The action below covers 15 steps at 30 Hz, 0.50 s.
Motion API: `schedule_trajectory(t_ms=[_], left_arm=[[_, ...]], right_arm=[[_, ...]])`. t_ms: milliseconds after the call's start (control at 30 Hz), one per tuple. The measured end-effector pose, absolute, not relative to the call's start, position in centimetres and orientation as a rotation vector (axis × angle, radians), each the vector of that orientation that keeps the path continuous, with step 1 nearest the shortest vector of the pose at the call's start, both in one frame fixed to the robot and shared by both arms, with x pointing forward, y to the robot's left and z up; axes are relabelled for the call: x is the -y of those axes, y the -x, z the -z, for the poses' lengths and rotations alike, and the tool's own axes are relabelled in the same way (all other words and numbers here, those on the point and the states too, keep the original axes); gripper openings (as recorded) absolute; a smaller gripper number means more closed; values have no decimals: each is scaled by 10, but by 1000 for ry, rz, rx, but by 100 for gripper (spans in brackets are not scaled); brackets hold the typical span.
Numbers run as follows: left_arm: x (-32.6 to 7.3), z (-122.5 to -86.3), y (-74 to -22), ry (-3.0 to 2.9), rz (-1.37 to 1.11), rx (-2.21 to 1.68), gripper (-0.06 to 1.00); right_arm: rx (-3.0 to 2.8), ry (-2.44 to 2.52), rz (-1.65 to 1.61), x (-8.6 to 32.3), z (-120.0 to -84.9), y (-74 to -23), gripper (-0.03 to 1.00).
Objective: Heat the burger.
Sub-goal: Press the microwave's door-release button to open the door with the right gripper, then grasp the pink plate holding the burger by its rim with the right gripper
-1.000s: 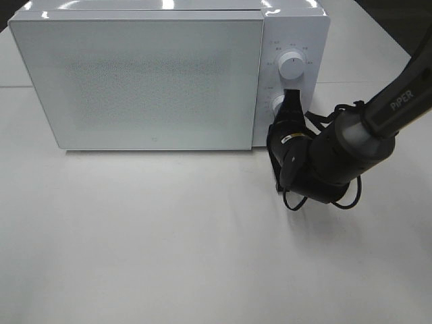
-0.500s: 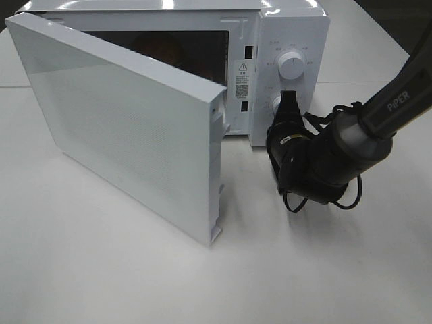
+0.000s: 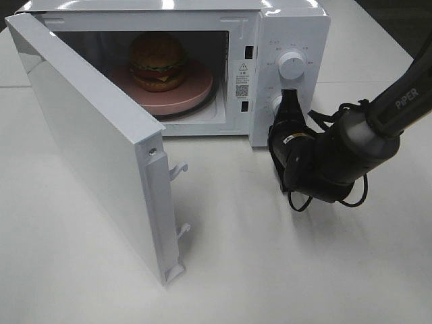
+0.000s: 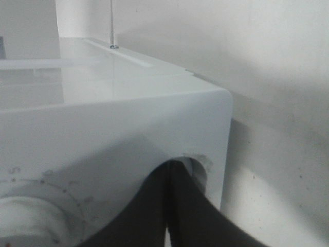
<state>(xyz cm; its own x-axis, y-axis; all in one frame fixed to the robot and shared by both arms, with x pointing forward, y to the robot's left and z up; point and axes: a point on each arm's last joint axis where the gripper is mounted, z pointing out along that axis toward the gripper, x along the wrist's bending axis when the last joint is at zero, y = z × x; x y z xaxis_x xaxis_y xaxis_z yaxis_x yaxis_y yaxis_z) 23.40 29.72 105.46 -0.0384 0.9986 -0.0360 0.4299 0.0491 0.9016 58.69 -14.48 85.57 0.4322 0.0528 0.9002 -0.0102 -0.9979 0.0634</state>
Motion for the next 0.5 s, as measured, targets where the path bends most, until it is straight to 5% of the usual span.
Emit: schedule_trajectory(t_ms=[500], left_arm=[[-297,-1055,-234,-1474,-950,-1577,99]], right_arm=[[-147,-2633,-1646,159,-883,-566,0]])
